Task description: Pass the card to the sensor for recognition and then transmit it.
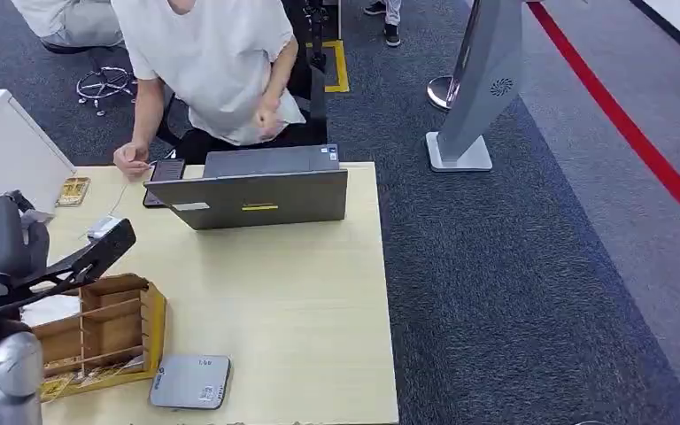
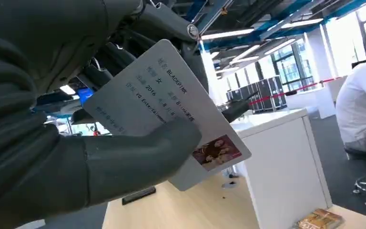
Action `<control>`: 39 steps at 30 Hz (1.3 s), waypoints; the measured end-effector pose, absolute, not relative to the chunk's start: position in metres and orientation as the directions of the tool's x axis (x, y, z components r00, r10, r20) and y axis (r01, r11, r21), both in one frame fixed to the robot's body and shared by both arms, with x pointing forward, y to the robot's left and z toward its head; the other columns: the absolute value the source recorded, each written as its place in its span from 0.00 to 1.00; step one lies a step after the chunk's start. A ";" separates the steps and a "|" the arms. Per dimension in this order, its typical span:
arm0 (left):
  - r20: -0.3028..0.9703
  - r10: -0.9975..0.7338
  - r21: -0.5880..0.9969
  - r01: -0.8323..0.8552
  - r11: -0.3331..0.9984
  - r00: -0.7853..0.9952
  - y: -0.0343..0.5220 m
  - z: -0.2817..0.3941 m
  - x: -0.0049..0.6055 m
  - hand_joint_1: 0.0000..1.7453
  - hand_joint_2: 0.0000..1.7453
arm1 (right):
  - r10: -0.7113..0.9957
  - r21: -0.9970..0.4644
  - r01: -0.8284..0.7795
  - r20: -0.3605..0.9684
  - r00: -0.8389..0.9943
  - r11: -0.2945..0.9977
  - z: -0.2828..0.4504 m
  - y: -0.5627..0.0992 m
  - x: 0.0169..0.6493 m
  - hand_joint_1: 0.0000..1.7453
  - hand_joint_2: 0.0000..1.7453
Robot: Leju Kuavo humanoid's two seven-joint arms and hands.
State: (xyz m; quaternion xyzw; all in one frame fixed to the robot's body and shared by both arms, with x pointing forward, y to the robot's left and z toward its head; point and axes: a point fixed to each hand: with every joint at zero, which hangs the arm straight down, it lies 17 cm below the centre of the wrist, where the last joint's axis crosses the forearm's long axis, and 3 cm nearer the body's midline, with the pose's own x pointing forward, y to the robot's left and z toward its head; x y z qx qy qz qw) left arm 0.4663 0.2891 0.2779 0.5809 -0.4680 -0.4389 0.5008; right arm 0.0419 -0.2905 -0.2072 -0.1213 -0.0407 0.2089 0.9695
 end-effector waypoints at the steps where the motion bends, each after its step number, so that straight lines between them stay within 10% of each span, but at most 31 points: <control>1: -0.038 -0.987 0.991 -0.119 -0.057 0.156 0.284 0.280 0.466 1.00 1.00 | 0.415 -0.251 -0.395 0.028 0.909 0.883 -0.207 -0.290 0.042 0.00 1.00; 8: 0.017 -0.975 0.915 -0.389 0.104 -0.221 0.184 0.303 0.407 1.00 1.00 | 0.403 -0.243 -0.383 0.041 0.914 0.891 -0.199 -0.275 0.036 0.00 1.00; 14: 0.078 -0.906 0.934 -0.287 0.213 -0.416 0.120 0.245 0.350 1.00 1.00 | 0.453 -0.249 -0.425 0.068 0.889 0.871 -0.196 -0.262 0.040 0.00 1.00; 39: 0.148 -0.971 0.972 0.210 0.107 -0.188 0.137 0.089 0.307 1.00 1.00 | 0.480 -0.272 -0.446 0.068 0.875 0.852 -0.198 -0.268 0.056 0.00 1.00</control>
